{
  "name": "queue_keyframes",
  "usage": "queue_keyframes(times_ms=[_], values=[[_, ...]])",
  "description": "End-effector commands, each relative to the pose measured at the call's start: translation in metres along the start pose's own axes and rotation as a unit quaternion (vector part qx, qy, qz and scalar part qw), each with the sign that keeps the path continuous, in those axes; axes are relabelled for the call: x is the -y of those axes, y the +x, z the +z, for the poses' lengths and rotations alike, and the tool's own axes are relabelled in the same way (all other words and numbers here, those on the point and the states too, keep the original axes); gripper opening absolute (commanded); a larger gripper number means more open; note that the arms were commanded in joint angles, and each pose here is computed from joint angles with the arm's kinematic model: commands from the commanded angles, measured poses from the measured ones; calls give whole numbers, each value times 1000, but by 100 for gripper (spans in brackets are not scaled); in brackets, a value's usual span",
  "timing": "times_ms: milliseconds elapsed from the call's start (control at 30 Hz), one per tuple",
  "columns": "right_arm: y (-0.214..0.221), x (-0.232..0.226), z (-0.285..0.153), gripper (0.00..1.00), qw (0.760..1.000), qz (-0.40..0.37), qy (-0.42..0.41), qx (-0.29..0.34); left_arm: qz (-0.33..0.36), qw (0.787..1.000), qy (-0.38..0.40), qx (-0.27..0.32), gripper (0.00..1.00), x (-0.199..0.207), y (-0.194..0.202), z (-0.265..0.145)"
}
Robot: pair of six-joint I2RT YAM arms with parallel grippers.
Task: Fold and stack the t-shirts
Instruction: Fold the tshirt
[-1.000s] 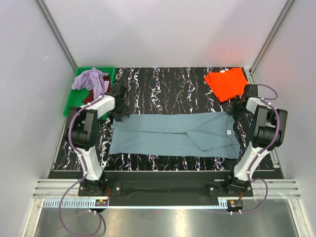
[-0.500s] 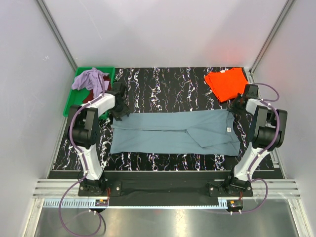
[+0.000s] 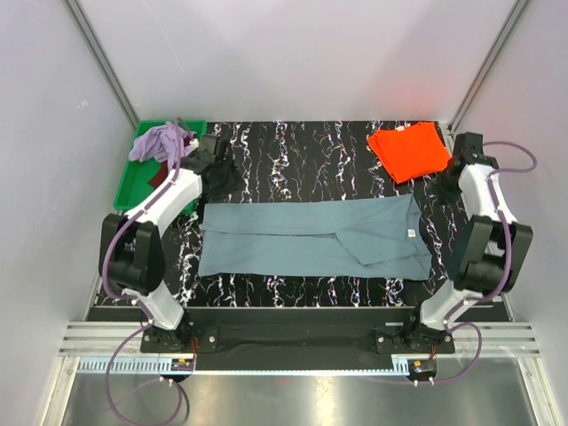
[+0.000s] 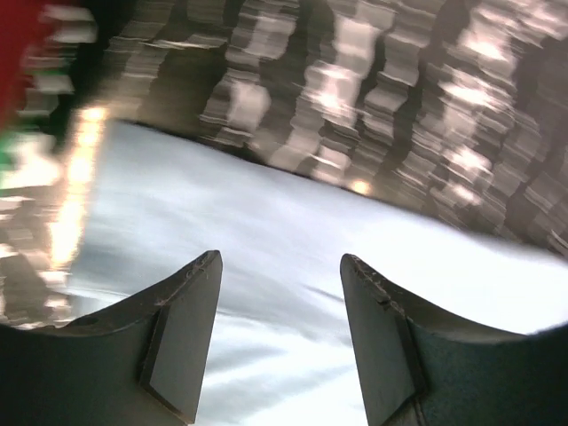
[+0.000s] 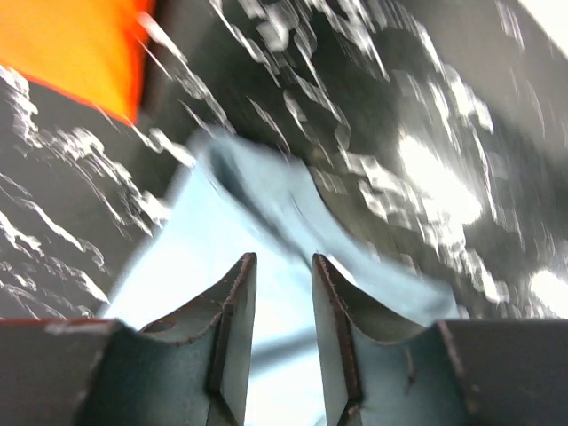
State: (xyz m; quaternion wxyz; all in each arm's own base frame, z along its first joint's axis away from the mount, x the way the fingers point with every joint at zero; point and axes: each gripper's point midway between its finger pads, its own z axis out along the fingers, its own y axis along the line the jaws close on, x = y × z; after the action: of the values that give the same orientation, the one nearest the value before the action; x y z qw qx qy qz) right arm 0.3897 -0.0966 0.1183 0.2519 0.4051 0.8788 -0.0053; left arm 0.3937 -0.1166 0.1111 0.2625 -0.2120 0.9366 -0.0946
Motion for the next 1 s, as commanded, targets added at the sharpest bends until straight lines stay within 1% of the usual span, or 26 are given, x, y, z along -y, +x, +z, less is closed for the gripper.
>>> queue_keyframes(times_ms=[0, 33, 67, 100, 167, 200, 267, 300, 433, 567, 700, 733, 767, 833, 900, 967], values=[[61, 39, -27, 37, 994, 62, 56, -76, 64, 987, 142, -36, 61, 72, 37, -32], [68, 37, -35, 35, 994, 72, 39, -78, 69, 981, 175, -35, 61, 90, 46, -36], [77, 38, -35, 34, 992, 83, 35, -86, 67, 976, 199, -50, 61, 99, 64, -40], [98, 45, -30, 34, 989, 96, 41, -109, 89, 963, 243, -74, 61, 123, 91, -53], [108, 47, -30, 33, 988, 104, 34, -112, 95, 951, 281, -86, 60, 149, 112, -63], [120, 51, -28, 32, 986, 106, 41, -122, 118, 937, 310, -104, 59, 168, 137, -77], [125, 54, -28, 33, 986, 111, 43, -115, 125, 929, 329, -116, 59, 186, 159, -83], [134, 56, -26, 34, 985, 115, 47, -120, 138, 921, 342, -125, 58, 196, 176, -91], [143, 53, -21, 35, 985, 123, 44, -113, 150, 905, 373, -137, 57, 220, 215, -94], [142, 59, -16, 37, 986, 127, 54, -95, 146, 900, 381, -154, 58, 235, 248, -88], [145, 61, -11, 38, 986, 122, 54, -95, 138, 894, 389, -175, 58, 249, 282, -81], [145, 61, -10, 38, 987, 120, 57, -96, 138, 893, 389, -182, 58, 253, 291, -74], [145, 62, -10, 38, 987, 114, 56, -96, 139, 890, 394, -185, 58, 261, 294, -77], [141, 61, -13, 38, 988, 108, 55, -91, 150, 894, 376, -194, 58, 262, 312, -70], [131, 58, -20, 38, 990, 103, 52, -78, 154, 896, 375, -184, 57, 269, 316, -70], [121, 60, -32, 38, 992, 97, 53, -58, 161, 901, 360, -179, 53, 265, 319, -62]])
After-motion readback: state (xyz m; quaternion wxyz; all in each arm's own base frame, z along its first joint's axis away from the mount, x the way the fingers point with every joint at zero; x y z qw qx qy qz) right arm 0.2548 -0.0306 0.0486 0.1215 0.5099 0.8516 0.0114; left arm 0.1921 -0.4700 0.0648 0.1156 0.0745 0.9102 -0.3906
